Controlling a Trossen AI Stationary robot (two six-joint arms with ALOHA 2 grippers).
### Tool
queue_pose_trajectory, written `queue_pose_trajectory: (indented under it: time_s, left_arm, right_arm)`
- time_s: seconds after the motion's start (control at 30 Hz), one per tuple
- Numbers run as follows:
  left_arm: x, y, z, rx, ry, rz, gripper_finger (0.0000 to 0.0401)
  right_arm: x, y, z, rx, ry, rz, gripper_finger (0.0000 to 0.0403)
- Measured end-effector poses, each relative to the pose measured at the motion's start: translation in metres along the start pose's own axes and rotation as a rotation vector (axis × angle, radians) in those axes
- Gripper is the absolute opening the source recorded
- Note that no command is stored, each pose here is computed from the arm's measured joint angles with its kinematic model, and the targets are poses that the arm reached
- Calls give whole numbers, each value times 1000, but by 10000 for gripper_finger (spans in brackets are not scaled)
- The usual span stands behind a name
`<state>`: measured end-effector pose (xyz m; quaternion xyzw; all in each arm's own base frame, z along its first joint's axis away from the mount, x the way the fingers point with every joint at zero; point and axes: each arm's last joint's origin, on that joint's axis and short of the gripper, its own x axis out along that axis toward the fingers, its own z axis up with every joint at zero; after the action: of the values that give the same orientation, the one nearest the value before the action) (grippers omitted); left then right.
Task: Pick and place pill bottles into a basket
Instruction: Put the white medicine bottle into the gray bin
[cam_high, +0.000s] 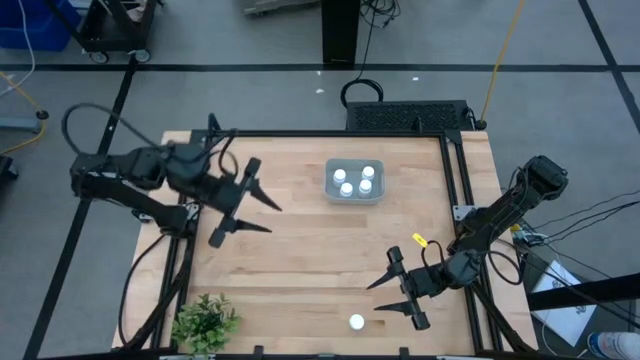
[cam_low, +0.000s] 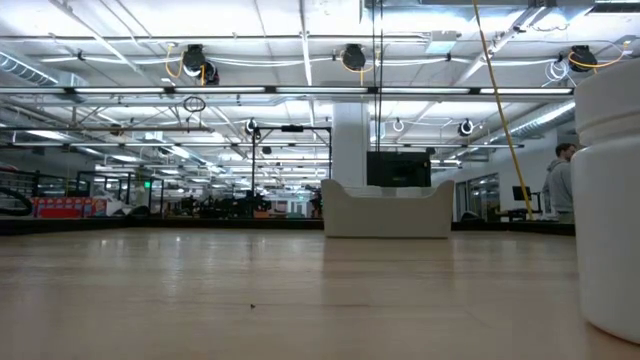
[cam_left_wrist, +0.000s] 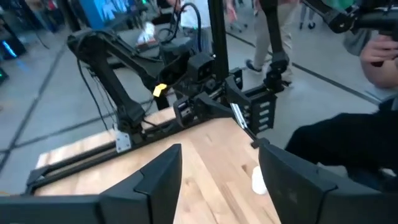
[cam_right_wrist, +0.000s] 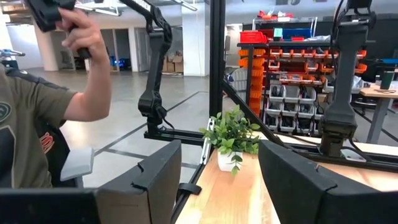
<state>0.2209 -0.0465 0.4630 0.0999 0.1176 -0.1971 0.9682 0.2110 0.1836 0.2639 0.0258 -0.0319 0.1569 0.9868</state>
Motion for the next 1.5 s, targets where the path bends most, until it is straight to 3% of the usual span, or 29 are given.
queue_pose_trajectory:
  time_s: [0.4,0.67,0.83,1.13,1.37,1.5]
  left_arm:
    - [7,-36,-92,-34,-188,64,169]
    - [19,-57,-170,-73,-309,42,170]
    - [18,-61,-203,-107,-375,85,178]
    - [17,-62,-214,-123,-373,98,186]
    - [17,-62,-214,-157,-375,92,187]
    - [17,-62,-214,-141,-375,95,187]
  right_arm:
    - [0,0,0,-17,4,-4,208]
    - [-1,-5,-8,-34,74,-153,208]
    - [-1,-5,-11,-50,99,-166,208]
    - [-3,-10,-20,-68,182,-302,208]
    - [1,-23,-22,51,196,-406,213]
    - [10,-28,-12,95,262,-404,232]
